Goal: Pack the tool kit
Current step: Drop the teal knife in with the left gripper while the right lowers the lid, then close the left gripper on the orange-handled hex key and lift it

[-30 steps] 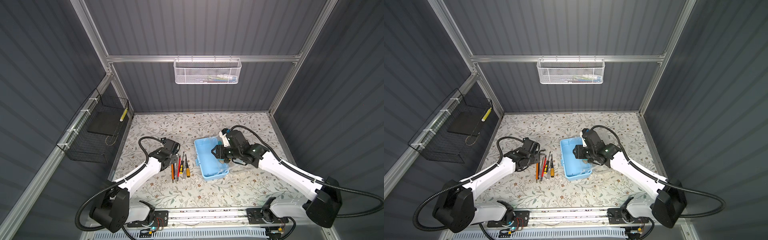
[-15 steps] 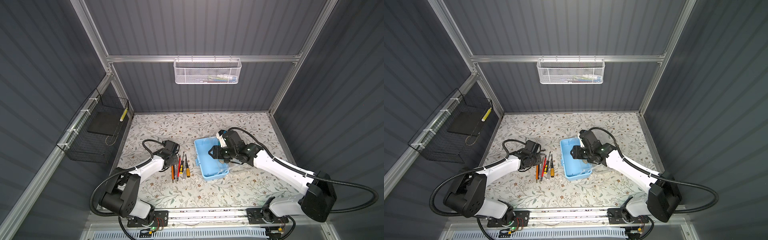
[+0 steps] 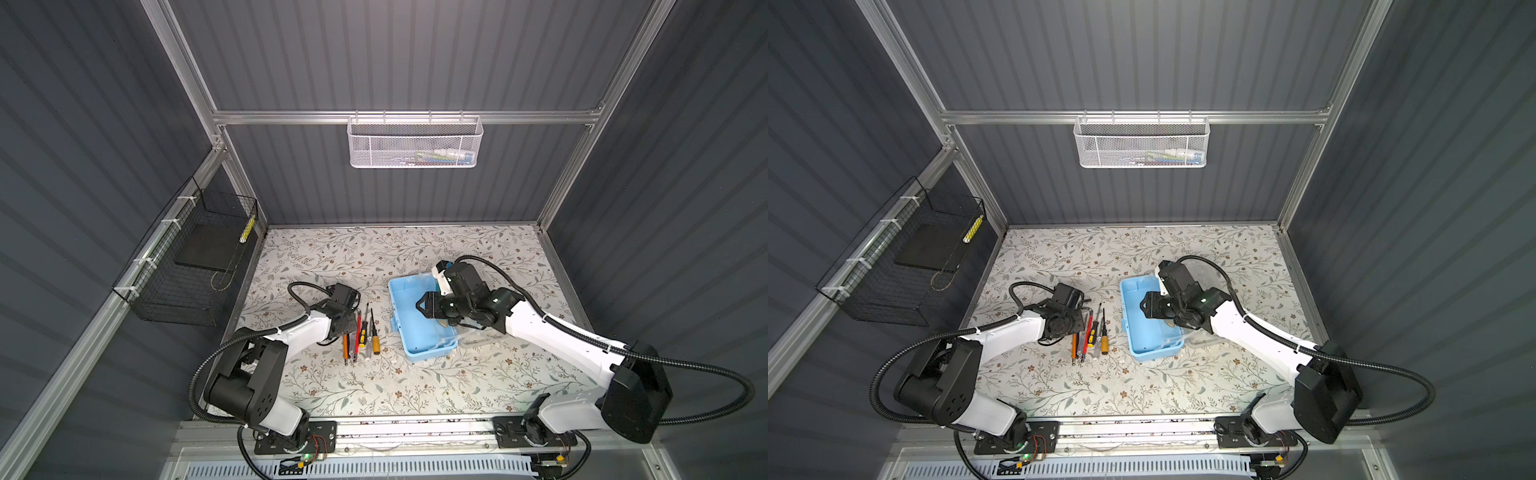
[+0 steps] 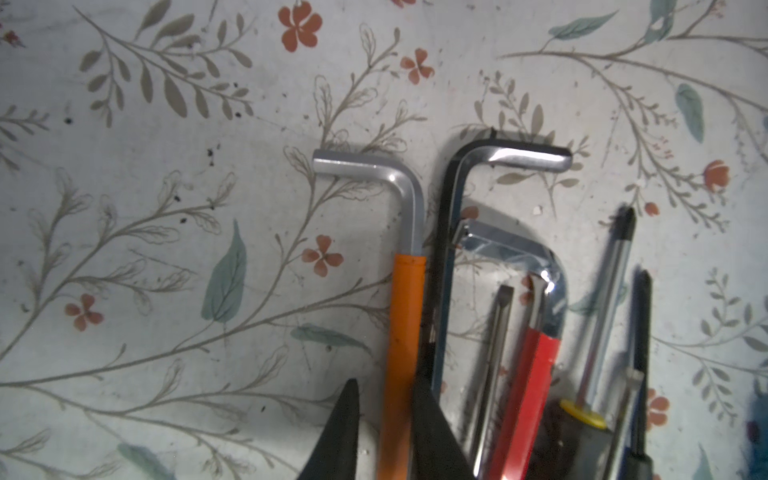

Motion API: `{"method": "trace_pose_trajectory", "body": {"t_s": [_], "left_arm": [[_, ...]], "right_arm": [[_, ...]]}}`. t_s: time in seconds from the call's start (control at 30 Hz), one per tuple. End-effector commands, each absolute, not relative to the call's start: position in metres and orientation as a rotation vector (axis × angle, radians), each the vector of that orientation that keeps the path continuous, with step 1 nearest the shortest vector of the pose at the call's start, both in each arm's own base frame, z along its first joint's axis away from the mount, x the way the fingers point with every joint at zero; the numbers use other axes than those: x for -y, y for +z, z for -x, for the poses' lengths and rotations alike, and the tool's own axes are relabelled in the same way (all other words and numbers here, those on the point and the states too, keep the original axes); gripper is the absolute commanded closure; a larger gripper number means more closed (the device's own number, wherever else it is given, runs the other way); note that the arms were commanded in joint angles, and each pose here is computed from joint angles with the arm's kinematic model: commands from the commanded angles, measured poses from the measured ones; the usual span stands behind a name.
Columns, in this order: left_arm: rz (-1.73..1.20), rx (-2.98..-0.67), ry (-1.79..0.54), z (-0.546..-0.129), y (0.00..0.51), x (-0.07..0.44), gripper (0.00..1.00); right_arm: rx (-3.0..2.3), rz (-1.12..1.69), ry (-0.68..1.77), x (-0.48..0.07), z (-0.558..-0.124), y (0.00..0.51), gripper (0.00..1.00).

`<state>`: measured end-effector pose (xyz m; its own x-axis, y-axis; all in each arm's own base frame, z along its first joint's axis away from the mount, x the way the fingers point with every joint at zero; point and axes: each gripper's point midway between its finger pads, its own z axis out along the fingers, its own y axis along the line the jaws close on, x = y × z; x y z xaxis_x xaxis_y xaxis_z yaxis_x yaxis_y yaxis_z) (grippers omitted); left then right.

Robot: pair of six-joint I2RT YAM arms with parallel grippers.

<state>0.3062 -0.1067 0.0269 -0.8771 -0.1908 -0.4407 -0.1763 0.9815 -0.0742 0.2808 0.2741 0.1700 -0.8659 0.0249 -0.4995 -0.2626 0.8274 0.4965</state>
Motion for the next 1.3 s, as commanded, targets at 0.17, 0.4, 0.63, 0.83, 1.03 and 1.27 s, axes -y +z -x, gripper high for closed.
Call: {"method": "trace_pose_trajectory", "body": {"t_s": [0.17, 0.4, 0.63, 0.83, 1.03, 1.27], "left_arm": [[0.282, -2.723, -0.014, -0.299, 0.008, 0.103, 0.82], [0.283, -2.760, 0.008, -0.297, 0.002, 0.103, 0.95], [0.287, -2.756, -0.030, -0.297, 0.005, 0.107, 1.00], [0.290, -2.715, -0.101, -0.301, 0.027, 0.113, 1.00], [0.315, -2.605, -0.174, -0.306, 0.076, 0.114, 1.00], [0.305, -2.498, -0.343, -0.311, 0.138, 0.133, 1.00]], "right_arm": [[-2.548, 0.161, 0.789, -0.276, -0.278, 0.156, 0.47], [-2.533, 0.164, 0.811, -0.278, -0.277, 0.160, 0.47], [-2.541, 0.162, 0.815, -0.279, -0.277, 0.156, 0.47], [-2.539, 0.154, 0.824, -0.279, -0.277, 0.158, 0.47], [-2.512, 0.140, 0.837, -0.276, -0.279, 0.167, 0.47], [-2.487, 0.096, 0.840, -0.267, -0.284, 0.174, 0.47]]}}
